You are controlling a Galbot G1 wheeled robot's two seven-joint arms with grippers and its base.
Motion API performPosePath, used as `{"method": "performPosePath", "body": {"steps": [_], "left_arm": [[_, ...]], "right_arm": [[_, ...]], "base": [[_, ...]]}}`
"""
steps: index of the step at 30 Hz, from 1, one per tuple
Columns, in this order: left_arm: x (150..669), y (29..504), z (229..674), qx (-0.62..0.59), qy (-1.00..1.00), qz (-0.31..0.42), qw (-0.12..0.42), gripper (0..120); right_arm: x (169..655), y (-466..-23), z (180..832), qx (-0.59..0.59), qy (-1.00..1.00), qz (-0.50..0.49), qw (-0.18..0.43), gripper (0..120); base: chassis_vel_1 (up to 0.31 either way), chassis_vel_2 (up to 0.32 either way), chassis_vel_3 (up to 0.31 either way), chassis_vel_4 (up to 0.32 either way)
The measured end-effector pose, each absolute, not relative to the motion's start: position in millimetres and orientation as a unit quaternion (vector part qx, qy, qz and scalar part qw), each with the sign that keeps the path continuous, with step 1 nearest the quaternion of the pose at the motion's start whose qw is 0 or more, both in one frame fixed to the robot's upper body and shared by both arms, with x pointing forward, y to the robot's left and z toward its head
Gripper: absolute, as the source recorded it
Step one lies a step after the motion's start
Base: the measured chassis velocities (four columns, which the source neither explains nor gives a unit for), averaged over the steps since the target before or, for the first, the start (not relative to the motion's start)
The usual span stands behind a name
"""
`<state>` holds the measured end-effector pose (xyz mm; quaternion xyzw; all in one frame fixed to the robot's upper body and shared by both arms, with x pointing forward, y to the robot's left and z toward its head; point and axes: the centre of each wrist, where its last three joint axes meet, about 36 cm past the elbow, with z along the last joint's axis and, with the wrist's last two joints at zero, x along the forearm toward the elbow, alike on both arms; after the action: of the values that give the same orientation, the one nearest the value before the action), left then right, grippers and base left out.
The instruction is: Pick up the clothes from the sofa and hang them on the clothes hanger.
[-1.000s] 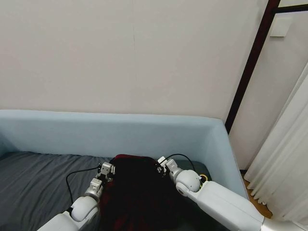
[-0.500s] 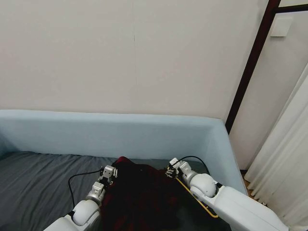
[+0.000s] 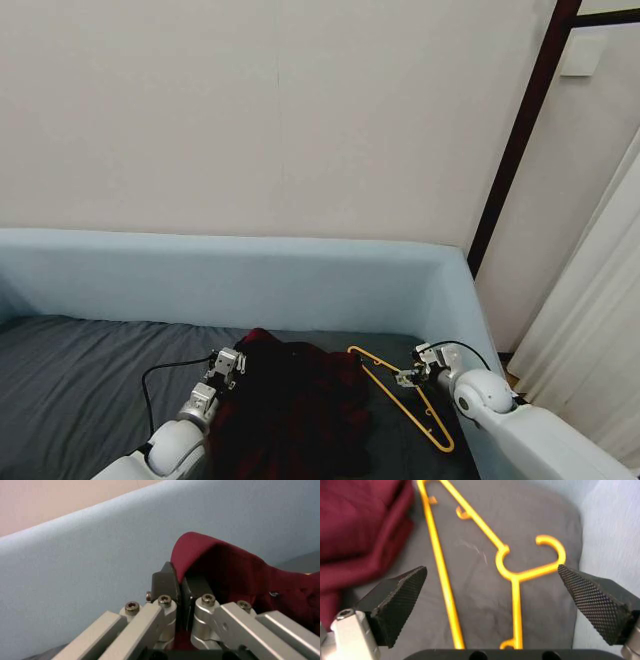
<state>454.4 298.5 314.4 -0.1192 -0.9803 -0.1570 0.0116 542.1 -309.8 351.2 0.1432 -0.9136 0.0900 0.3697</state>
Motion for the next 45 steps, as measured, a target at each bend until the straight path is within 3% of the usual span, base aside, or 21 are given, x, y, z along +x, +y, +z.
{"method": "performPosePath", "body": {"steps": [18,23,26,32,36,45], "left_arm": [[446,307,318,-0.143,-0.980,-0.135,-0.002,0],[445,306,318,-0.144,-0.981,-0.133,-0.003,0],[445,305,318,-0.143,-0.981,-0.132,-0.004,0],[443,304,314,-0.142,-0.981,-0.128,-0.001,0],[442,305,316,-0.140,-0.982,-0.127,-0.003,0],[438,306,316,-0.137,-0.982,-0.127,-0.003,0]], "right_arm": [[570,-324,279,0.121,-0.897,0.082,0.417,100],[575,-328,278,0.117,-0.897,0.078,0.419,86],[575,-334,271,0.111,-0.895,0.078,0.425,68],[575,-344,259,0.109,-0.891,0.081,0.433,51],[575,-348,260,0.108,-0.892,0.070,0.433,32],[577,-347,262,0.092,-0.892,0.051,0.439,4]], "base": [[0.000,0.000,0.000,0.000],[0.000,0.000,0.000,0.000],[0.000,0.000,0.000,0.000],[0.000,0.000,0.000,0.000],[0.000,0.000,0.000,0.000],[0.000,0.000,0.000,0.000]]}}
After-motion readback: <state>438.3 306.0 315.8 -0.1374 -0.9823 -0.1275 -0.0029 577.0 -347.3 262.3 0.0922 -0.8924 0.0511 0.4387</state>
